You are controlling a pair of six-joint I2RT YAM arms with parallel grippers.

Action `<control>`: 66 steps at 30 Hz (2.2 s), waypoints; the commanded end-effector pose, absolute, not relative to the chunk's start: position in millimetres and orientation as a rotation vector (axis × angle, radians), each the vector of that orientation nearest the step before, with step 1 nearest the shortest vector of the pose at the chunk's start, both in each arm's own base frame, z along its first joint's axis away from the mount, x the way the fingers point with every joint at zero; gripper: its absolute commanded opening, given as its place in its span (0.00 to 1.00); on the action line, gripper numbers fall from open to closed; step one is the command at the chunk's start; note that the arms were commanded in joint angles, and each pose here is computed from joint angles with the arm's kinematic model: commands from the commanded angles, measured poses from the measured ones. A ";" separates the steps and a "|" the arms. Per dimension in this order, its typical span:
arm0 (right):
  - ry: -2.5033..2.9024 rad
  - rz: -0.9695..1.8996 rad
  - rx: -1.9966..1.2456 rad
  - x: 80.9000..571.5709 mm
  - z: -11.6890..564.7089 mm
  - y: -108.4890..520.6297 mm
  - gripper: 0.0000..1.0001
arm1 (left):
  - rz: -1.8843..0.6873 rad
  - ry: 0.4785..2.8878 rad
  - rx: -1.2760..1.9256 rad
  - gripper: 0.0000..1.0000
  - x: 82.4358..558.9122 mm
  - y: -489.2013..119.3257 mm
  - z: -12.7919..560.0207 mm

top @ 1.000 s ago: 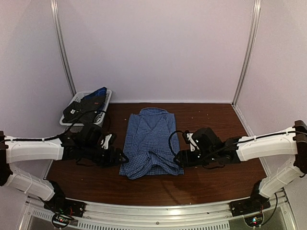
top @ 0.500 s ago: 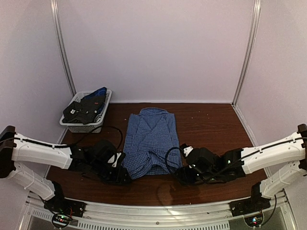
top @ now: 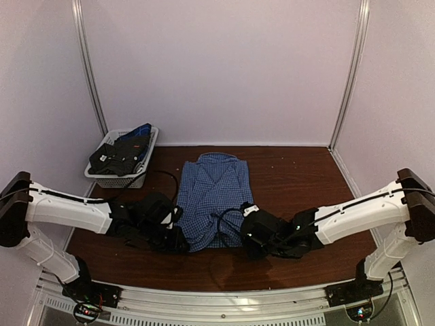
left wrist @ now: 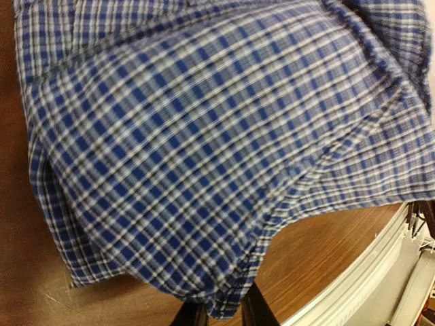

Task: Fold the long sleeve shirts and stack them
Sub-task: Fold the rectangle-folded shirt at the center of the board.

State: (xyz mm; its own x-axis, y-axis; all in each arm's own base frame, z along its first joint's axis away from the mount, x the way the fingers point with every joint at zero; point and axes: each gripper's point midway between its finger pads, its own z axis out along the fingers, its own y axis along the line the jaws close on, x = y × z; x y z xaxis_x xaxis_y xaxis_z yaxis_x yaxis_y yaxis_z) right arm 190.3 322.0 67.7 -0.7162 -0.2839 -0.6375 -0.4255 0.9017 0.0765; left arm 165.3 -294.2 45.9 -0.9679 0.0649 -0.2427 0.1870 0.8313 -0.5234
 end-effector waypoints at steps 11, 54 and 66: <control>2.342 0.193 -0.333 262.9 101.1 311.7 0.19 | -0.817 2.575 0.113 0.06 237.7 -295.5 102.7; 2.468 0.333 -0.349 240.7 80.4 334.3 0.12 | -0.818 2.473 0.086 0.03 318.6 -295.2 118.1; 2.406 0.201 -0.236 334.8 99.2 308.1 0.01 | -0.754 2.429 0.057 0.03 352.4 -293.2 115.8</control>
